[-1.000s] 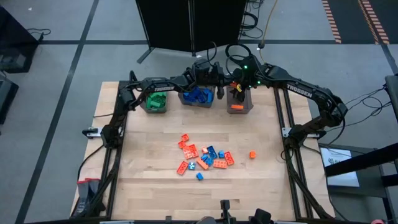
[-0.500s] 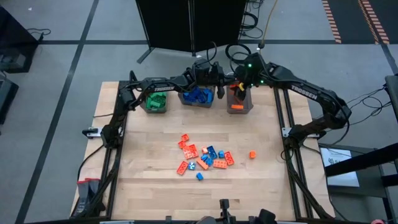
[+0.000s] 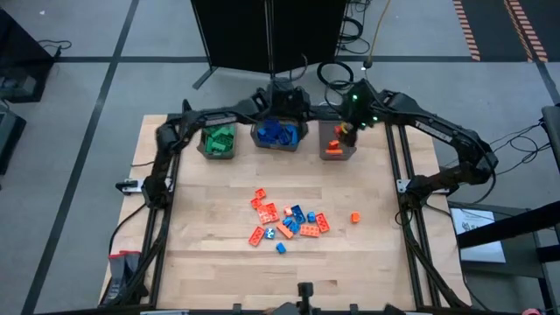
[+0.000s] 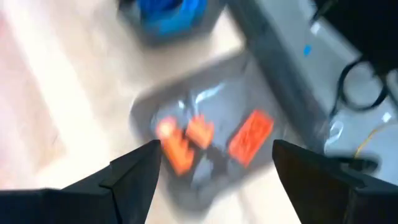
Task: Sort blocks
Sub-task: Put the orange game piece into the right black bin
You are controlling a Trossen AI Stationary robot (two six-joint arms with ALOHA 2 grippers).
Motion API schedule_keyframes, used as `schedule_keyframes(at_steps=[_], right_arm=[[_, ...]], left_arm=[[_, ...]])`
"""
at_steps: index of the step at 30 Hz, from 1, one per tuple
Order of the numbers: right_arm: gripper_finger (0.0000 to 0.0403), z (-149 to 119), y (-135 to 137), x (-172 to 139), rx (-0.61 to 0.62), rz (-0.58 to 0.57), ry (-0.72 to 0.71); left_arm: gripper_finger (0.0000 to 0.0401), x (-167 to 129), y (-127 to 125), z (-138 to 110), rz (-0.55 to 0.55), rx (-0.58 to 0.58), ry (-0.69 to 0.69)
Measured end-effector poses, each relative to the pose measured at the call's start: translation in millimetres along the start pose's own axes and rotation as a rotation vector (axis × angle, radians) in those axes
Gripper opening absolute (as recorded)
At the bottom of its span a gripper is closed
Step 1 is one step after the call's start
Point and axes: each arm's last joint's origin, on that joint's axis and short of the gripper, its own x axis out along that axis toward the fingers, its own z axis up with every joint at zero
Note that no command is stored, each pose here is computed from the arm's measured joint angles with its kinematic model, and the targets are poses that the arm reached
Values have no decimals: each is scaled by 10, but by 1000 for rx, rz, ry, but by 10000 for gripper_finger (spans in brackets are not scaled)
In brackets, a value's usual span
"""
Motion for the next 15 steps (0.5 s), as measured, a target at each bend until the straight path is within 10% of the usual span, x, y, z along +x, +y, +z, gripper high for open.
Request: schedule_keyframes(at_steps=[15], right_arm=[[302,-947,779,-492,181,313,179]], left_arm=[[0,-1882,-754,934,-99,149,147]])
